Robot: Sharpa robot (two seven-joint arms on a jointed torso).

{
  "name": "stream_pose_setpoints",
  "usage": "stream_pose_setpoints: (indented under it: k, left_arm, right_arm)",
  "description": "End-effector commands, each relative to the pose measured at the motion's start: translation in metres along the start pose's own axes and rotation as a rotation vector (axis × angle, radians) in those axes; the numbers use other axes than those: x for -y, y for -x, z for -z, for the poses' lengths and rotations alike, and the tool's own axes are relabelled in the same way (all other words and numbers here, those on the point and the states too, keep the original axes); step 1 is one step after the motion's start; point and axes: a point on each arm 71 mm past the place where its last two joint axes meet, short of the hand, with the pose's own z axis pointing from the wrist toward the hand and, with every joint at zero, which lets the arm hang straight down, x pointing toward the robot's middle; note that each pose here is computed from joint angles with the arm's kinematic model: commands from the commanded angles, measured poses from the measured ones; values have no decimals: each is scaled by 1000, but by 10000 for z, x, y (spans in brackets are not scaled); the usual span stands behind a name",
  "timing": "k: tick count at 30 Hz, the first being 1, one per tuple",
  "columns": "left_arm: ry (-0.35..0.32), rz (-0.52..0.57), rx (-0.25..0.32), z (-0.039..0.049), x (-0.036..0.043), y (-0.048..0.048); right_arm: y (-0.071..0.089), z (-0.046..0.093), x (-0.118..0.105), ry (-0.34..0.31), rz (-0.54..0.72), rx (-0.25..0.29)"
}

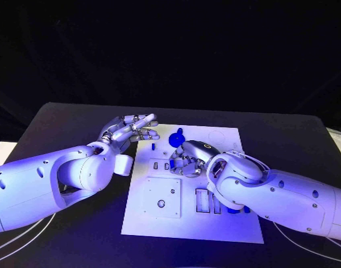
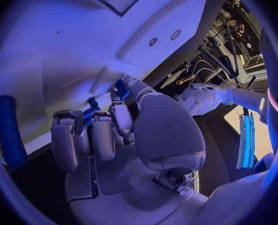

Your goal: Assemble the parts on the task board

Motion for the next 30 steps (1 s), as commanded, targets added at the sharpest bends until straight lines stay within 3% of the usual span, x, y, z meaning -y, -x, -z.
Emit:
stream_pose_setpoints:
  k: [1, 5, 17, 25, 30]
  left_arm:
    - [-2, 12, -21, -3, 4, -24]
    - [1, 12, -21, -4, 1, -21]
    - [67, -62, -46, -13, -54, -26]
    - [333, -275, -60, 1, -253, 17]
    - [509, -479, -178, 45, -350, 43]
  right_arm:
    - [-38, 16, 28, -17, 7, -11]
    - [-21, 38, 14, -7, -6, 17]
    - [196, 242, -52, 119, -92, 230]
    - [534, 474, 8, 202, -202, 279]
    - [818, 588, 192, 179, -304, 294]
